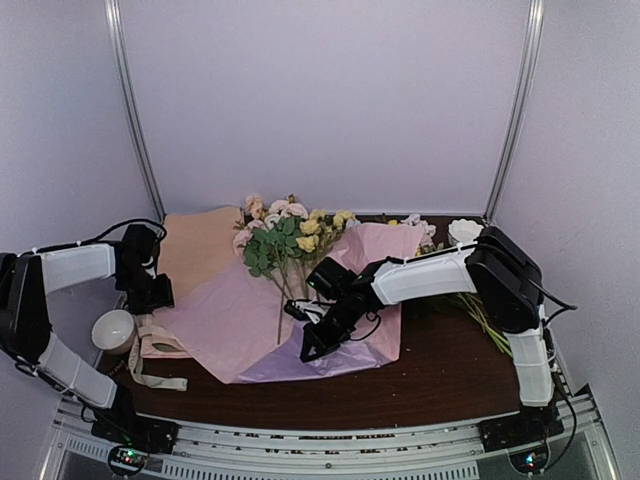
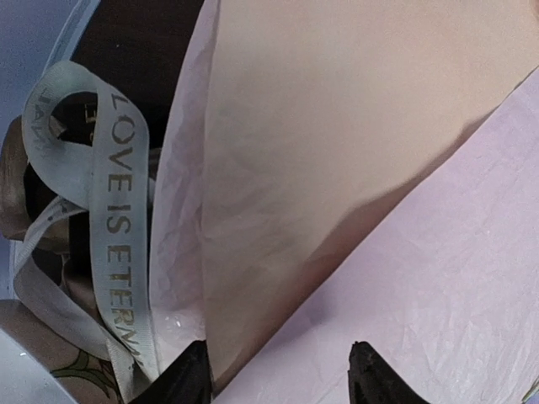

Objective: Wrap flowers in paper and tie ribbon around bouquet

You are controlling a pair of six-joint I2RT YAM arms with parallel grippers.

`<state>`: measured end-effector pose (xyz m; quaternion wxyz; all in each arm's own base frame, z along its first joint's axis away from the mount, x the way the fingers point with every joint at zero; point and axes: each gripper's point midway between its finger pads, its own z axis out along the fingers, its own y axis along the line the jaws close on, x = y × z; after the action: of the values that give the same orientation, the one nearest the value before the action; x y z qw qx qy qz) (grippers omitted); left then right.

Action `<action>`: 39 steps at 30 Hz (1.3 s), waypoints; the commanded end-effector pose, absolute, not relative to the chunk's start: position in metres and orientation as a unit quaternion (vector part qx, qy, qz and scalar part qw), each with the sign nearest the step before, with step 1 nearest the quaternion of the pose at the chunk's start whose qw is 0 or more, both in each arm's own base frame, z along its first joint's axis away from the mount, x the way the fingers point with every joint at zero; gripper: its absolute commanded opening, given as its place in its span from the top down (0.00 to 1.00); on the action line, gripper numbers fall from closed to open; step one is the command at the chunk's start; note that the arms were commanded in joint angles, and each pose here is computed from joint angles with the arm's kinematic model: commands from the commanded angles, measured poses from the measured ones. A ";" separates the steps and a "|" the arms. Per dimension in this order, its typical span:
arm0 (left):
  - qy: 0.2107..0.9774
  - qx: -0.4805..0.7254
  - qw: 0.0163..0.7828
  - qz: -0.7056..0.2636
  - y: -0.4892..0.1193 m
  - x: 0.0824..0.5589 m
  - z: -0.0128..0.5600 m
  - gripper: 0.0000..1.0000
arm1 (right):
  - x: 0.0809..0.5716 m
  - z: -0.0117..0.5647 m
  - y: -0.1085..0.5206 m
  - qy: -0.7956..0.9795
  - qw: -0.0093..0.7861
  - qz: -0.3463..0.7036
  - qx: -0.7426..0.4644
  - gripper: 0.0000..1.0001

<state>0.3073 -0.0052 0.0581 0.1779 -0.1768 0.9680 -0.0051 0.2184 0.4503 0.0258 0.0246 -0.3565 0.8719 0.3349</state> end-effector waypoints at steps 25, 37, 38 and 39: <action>0.965 -0.127 0.230 -0.001 -0.014 0.303 0.090 0.67 | 0.227 0.017 0.448 0.877 0.020 0.323 -0.356 1.00; 0.970 -0.114 0.215 0.017 -0.016 0.290 0.082 0.87 | 0.226 0.016 0.449 0.876 0.017 0.324 -0.356 1.00; 0.970 -0.110 0.216 0.022 -0.016 0.290 0.085 0.83 | 0.225 0.016 0.449 0.876 0.017 0.324 -0.356 1.00; 0.970 -0.105 0.219 0.031 -0.017 0.290 0.088 0.80 | 0.226 0.015 0.448 0.877 0.017 0.323 -0.356 1.00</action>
<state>0.2916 -0.0170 0.0786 0.2088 -0.1171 0.9709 0.0092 0.2225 0.4518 0.0254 0.0235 -0.3567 0.8716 0.3355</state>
